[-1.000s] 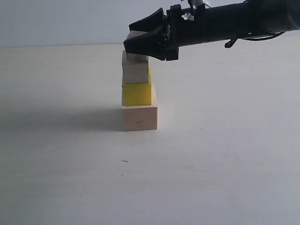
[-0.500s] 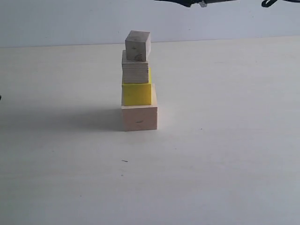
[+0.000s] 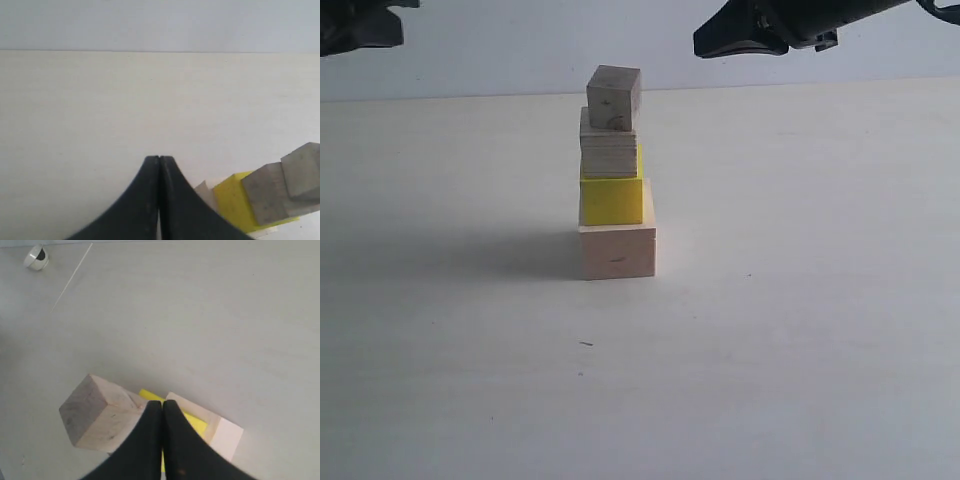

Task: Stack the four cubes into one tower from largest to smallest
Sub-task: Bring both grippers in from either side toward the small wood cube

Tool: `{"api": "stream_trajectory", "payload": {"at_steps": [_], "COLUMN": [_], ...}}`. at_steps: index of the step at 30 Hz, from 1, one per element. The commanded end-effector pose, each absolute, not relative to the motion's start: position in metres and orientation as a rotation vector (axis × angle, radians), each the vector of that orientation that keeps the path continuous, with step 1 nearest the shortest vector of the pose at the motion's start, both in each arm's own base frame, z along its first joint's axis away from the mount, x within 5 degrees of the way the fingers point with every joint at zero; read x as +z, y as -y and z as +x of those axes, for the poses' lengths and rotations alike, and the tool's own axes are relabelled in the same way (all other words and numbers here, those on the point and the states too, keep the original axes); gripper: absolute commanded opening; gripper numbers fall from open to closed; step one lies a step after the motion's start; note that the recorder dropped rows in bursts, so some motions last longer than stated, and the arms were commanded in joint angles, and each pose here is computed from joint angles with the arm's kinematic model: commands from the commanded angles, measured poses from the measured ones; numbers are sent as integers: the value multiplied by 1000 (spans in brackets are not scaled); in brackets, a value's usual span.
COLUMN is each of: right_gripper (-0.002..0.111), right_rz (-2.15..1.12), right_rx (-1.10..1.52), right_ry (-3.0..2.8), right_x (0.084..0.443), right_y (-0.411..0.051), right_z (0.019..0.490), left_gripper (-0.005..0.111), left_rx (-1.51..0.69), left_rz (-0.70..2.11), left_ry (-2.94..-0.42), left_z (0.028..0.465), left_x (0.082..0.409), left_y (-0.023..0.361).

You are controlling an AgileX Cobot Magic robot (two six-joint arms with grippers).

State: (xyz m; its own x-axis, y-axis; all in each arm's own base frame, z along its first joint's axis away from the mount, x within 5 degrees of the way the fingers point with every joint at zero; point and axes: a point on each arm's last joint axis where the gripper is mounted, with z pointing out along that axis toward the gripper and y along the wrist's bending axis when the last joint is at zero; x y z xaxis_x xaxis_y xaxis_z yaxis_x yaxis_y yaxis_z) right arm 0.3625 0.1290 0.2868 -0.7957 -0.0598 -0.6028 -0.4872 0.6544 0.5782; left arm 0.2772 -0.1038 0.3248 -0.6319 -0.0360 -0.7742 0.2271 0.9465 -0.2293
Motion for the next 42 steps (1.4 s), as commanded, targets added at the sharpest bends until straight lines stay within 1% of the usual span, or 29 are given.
{"api": "stream_trajectory", "payload": {"at_steps": [1,8,15,18,24,34,42], "right_gripper": [0,0,0,0,0,0,0], "right_rz": [-437,-415,-451,-479,-472,-447,-455], "right_rx": [1049,1071,1124,1132,1127,1146,1161], "right_ry": [-2346,-2369,-2393,-2398,-2427,-2447,-2428], "right_x": [295,293,285,282,271,259,259], "right_y": [-130,-130,-145,-156,-158,-159,-161], "right_z": [353,353,351,348,353,358,359], "left_gripper": [0,0,0,0,0,0,0], "left_rx": [-461,-443,-510,-514,-526,-635,-748], "left_rz": [115,165,224,234,277,352,432], "left_ry": [-2271,-2322,-2343,-2337,-2342,-2308,-2252], "left_z": [297,307,320,325,331,332,332], "left_x": [313,296,282,283,288,287,286], "left_y": [115,120,131,133,138,147,157]}}
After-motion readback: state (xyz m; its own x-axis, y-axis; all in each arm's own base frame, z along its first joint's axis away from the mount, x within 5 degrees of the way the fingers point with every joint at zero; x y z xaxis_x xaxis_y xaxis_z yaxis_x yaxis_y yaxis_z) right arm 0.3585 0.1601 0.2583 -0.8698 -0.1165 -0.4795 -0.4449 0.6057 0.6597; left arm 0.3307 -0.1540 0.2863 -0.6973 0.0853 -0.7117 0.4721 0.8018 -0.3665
